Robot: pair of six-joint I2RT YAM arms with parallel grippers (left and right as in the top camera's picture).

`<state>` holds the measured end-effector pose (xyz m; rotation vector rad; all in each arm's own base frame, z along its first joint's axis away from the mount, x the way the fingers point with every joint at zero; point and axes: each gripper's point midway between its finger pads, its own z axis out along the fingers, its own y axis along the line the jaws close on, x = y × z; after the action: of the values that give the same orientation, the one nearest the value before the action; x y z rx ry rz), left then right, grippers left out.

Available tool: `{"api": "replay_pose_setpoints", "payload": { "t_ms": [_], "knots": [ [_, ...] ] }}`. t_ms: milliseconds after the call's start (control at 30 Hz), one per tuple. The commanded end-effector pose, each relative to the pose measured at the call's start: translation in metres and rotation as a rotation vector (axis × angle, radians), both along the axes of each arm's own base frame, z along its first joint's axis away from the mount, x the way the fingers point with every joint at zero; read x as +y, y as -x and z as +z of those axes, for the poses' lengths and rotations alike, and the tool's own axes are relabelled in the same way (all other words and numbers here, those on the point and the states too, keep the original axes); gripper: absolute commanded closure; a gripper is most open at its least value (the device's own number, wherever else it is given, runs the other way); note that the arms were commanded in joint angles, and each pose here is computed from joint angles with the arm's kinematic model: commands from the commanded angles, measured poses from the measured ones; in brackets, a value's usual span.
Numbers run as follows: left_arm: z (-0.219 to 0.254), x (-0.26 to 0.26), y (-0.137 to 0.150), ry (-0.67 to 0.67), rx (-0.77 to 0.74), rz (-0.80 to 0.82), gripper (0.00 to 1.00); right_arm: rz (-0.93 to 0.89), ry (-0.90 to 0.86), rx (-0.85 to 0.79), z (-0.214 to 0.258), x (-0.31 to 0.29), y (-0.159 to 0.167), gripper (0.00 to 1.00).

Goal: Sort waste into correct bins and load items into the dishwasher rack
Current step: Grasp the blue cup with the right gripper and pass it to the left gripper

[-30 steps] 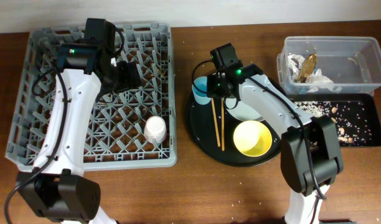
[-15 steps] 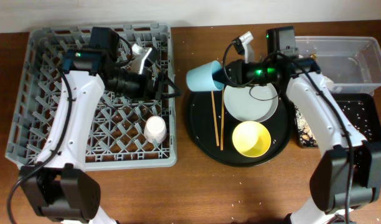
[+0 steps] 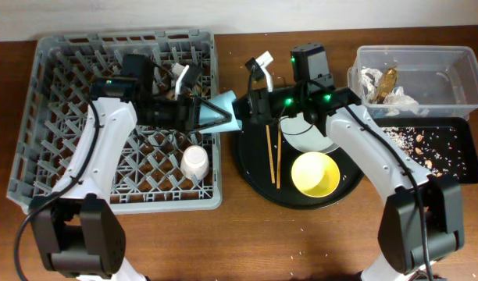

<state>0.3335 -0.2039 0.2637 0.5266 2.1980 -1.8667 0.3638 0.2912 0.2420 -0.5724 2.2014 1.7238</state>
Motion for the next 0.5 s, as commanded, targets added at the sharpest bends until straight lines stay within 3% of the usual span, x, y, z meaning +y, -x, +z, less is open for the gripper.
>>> {"api": "replay_pose_setpoints", "payload": {
  "t_ms": [0, 367, 467],
  "knots": [
    [0.003, -0.002, 0.003, 0.036, 0.016, -0.011, 0.17, -0.124, 0.025, 0.024, 0.001, -0.001, -0.024, 0.96],
    [0.023, 0.012, -0.003, 0.156, 0.024, 0.016, 0.17, -0.148, 0.029, 0.054, -0.001, -0.009, -0.029, 0.96],
    [0.027, 0.016, -0.005, 0.179, 0.025, 0.025, 0.07, -0.163, 0.027, 0.065, 0.0, -0.014, -0.032, 0.96]
  ]
}}
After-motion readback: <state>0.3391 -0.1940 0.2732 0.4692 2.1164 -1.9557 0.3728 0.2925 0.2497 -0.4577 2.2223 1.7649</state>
